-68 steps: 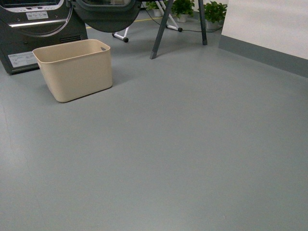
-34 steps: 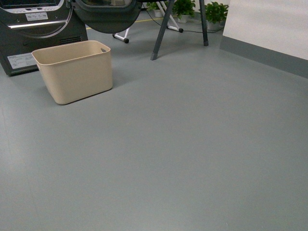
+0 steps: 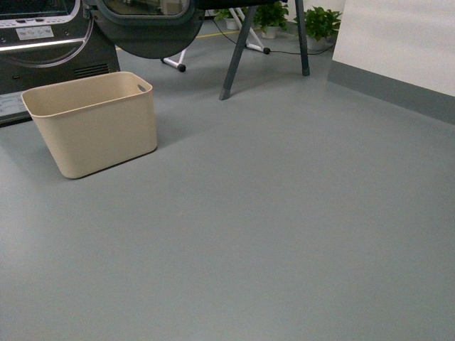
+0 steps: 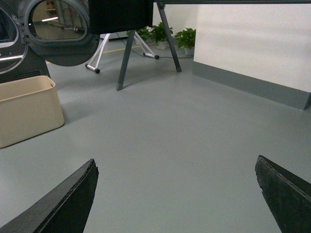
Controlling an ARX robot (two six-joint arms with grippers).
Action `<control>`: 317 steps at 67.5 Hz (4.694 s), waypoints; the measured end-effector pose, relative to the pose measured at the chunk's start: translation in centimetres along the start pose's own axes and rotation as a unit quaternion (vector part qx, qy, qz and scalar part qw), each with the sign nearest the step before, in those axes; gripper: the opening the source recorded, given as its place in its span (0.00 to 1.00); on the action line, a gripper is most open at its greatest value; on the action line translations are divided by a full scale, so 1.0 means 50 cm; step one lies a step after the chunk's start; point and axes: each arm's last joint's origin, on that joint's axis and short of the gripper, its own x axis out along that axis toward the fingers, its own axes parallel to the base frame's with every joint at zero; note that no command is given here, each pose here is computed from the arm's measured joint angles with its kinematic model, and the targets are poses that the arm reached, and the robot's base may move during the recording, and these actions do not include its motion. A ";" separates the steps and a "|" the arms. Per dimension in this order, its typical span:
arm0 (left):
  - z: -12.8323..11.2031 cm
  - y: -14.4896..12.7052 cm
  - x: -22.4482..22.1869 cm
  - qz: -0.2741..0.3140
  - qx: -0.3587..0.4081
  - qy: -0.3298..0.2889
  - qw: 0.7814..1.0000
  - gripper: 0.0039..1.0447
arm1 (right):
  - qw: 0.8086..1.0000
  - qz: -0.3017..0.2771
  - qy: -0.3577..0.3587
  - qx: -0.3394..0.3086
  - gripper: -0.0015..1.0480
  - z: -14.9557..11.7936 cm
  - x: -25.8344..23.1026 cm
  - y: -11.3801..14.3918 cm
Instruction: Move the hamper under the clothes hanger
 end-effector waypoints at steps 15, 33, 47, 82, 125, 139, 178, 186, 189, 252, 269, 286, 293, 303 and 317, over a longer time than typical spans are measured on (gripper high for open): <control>0.000 0.000 0.000 0.000 0.000 0.000 1.000 0.94 | 1.000 0.000 0.000 0.000 0.92 0.000 0.000 0.000; 0.000 0.000 0.000 0.000 0.000 0.000 1.000 0.94 | 1.000 0.000 0.000 0.000 0.92 0.000 0.000 0.000; 0.000 0.000 0.000 0.000 0.000 0.000 1.000 0.94 | 1.000 0.000 0.000 0.000 0.92 0.000 0.000 0.000; 0.000 0.000 0.000 0.000 0.000 0.000 1.000 0.94 | 1.000 0.000 0.000 0.000 0.92 0.000 0.000 0.000; 0.000 0.000 0.000 0.000 0.000 0.000 1.000 0.94 | 1.000 0.000 0.000 0.000 0.92 0.000 0.000 0.000; 0.000 0.000 0.000 0.001 0.000 0.000 1.000 0.94 | 1.000 0.000 -0.001 0.000 0.92 0.000 0.000 0.000; 0.000 0.000 0.000 -0.001 0.000 0.001 1.000 0.94 | 1.000 -0.004 0.000 0.000 0.92 0.000 0.000 -0.001; 0.000 0.000 0.000 0.000 0.000 0.001 1.000 0.94 | 1.000 -0.002 0.000 0.000 0.92 0.000 0.000 0.000; 0.000 0.000 0.000 0.001 0.000 0.001 1.000 0.94 | 1.000 -0.001 0.000 0.000 0.92 0.000 0.000 0.000; 0.000 0.000 0.000 0.001 0.000 0.000 1.000 0.94 | 1.000 0.000 0.000 0.000 0.92 0.000 0.000 0.000; 0.062 0.019 0.109 0.068 -0.060 0.165 0.982 0.94 | 0.983 0.040 0.148 0.099 0.92 0.065 0.099 0.008; 0.030 0.034 0.393 0.041 -0.041 0.315 0.947 0.94 | 0.956 0.067 0.273 0.084 0.92 0.053 0.358 0.062; -0.010 0.021 0.465 0.035 -0.020 0.357 0.933 0.94 | 0.945 0.062 0.313 0.073 0.92 0.037 0.434 0.090; -0.035 0.000 0.524 0.032 -0.007 0.372 0.928 0.94 | 0.931 0.043 0.359 0.054 0.92 0.004 0.518 0.122; -0.074 -0.020 0.557 0.026 0.011 0.392 0.920 0.94 | 0.911 0.037 0.407 0.049 0.92 -0.056 0.590 0.158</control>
